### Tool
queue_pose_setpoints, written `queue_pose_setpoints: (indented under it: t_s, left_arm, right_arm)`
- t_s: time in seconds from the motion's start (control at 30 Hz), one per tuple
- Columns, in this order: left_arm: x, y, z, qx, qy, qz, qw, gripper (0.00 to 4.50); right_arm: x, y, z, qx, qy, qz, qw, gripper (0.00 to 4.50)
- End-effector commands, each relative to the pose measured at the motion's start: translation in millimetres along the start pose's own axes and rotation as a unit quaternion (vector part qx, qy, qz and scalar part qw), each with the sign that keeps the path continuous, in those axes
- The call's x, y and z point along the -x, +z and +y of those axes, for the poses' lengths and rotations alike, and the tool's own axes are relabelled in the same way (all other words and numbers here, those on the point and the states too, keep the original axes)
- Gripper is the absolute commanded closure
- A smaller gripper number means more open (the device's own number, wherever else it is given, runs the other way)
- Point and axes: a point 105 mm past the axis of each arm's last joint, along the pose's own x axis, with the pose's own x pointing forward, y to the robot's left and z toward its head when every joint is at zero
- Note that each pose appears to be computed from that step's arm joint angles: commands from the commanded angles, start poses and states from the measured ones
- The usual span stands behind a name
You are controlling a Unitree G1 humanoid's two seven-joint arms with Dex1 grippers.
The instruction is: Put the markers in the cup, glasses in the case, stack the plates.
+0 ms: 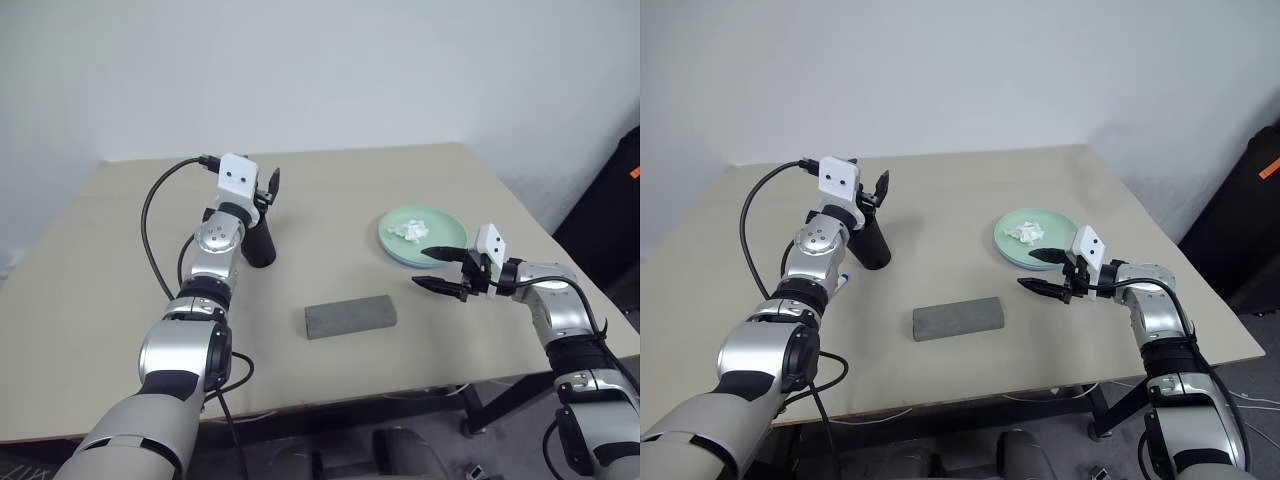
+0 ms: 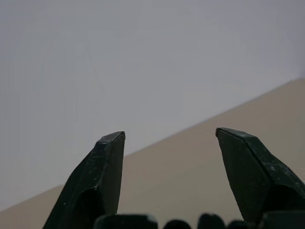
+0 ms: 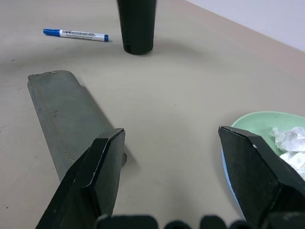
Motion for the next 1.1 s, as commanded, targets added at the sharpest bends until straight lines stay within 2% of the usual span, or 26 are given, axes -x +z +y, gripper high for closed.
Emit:
queue_pose_setpoints:
  t_s: [0.03,0.33,0.47,0.6,0.73,0.83,0.93,1.03,1.1]
  left_arm:
    - [-7.3,33.1,17.0,0.007,0.016,-0.052,0.999,1.28]
    - [15.0,38.0,61.6,0.067,0.01,-0.04,0.997,1.28]
    - [47.6,48.4,75.7,0.098,-0.063,-0.025,0.993,1.28]
    - [85.4,47.2,72.5,0.096,-0.138,0.045,0.985,1.28]
    - [109.6,36.5,71.1,0.079,-0.163,0.119,0.976,1.28]
    - [125.9,18.5,73.4,0.068,-0.158,0.196,0.966,1.28]
    - [133.2,5.8,70.9,0.067,-0.151,0.244,0.956,1.28]
    - [142.6,-18.2,63.6,0.061,-0.143,0.307,0.939,1.28]
    - [144.6,-26.6,63.6,0.061,-0.129,0.327,0.934,1.28]
  right_arm:
    - [0.7,17.0,-3.7,0.028,0.002,-0.018,0.999,1.1]
    - [-0.6,14.2,-1.9,0.028,0.006,-0.014,0.999,1.1]
    - [-2.2,11.7,-0.8,0.027,0.01,-0.011,1.0,1.1]
    - [-3.8,11.0,0.4,0.026,0.015,-0.011,0.999,1.1]
    - [-6.3,10.6,1.4,0.025,0.019,-0.012,0.999,1.1]
    - [-9.6,10.8,1.3,0.023,0.022,-0.013,0.999,1.1]
    - [-10.9,11.2,1.3,0.023,0.024,-0.014,0.999,1.1]
    - [-11.7,11.1,1.4,0.023,0.025,-0.015,0.999,1.1]
    - [-11.7,11.0,1.6,0.023,0.025,-0.015,0.999,1.1]
